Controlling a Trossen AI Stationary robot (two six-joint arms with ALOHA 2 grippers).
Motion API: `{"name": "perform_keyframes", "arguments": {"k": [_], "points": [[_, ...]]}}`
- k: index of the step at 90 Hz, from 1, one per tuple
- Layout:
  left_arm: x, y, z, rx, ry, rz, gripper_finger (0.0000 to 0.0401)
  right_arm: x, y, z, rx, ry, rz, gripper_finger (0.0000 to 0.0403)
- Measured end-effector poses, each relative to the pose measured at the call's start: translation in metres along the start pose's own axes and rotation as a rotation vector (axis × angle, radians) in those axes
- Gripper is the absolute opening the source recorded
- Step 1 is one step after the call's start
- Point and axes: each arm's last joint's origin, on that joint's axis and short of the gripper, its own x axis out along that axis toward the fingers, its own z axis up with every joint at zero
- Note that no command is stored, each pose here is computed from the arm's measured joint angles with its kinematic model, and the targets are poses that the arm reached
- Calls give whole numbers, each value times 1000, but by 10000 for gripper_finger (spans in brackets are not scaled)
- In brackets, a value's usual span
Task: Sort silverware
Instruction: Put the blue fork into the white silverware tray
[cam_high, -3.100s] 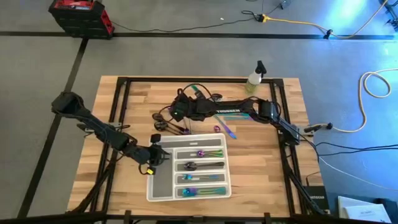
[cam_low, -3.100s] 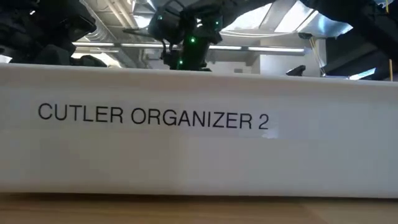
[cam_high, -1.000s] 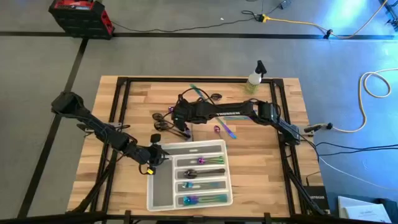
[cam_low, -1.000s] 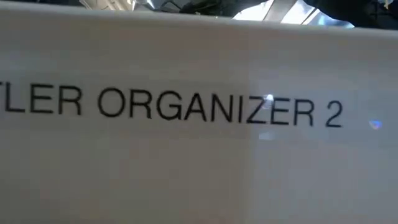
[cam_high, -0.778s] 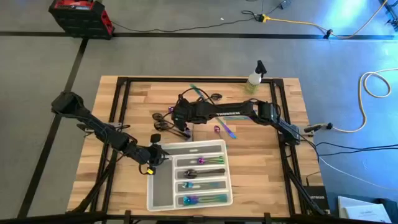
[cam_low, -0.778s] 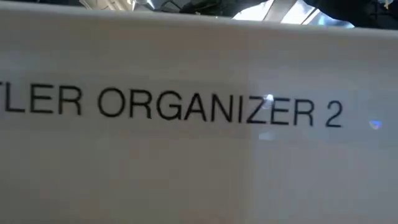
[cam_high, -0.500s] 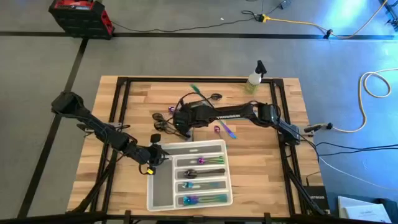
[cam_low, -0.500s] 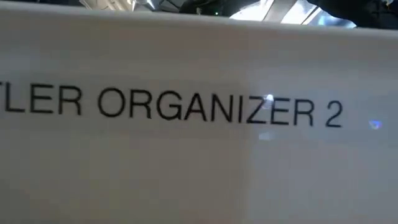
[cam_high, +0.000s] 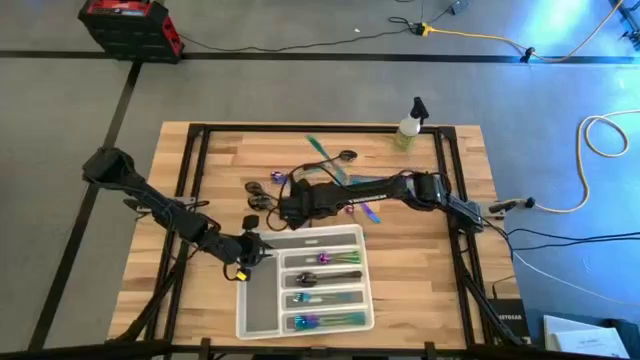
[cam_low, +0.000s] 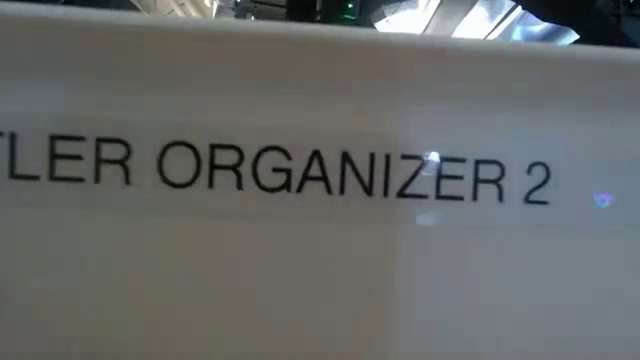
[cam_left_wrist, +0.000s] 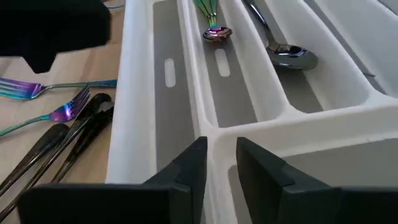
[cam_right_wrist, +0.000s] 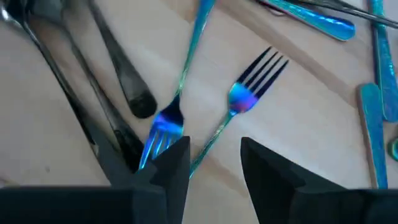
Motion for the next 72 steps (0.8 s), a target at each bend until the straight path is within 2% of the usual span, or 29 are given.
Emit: {"name": "perform_keyframes", "arguments": {"k": [18,35,72], "points": [[0,0,-1,28,5,1,72,1,-1,2,111,-5,6,127],[0,0,-1,78,6,1,72,3,2,5,158,29,66,127],[0,0,0,240,4,1,72,28,-8,5,255,87,27,127]]}}
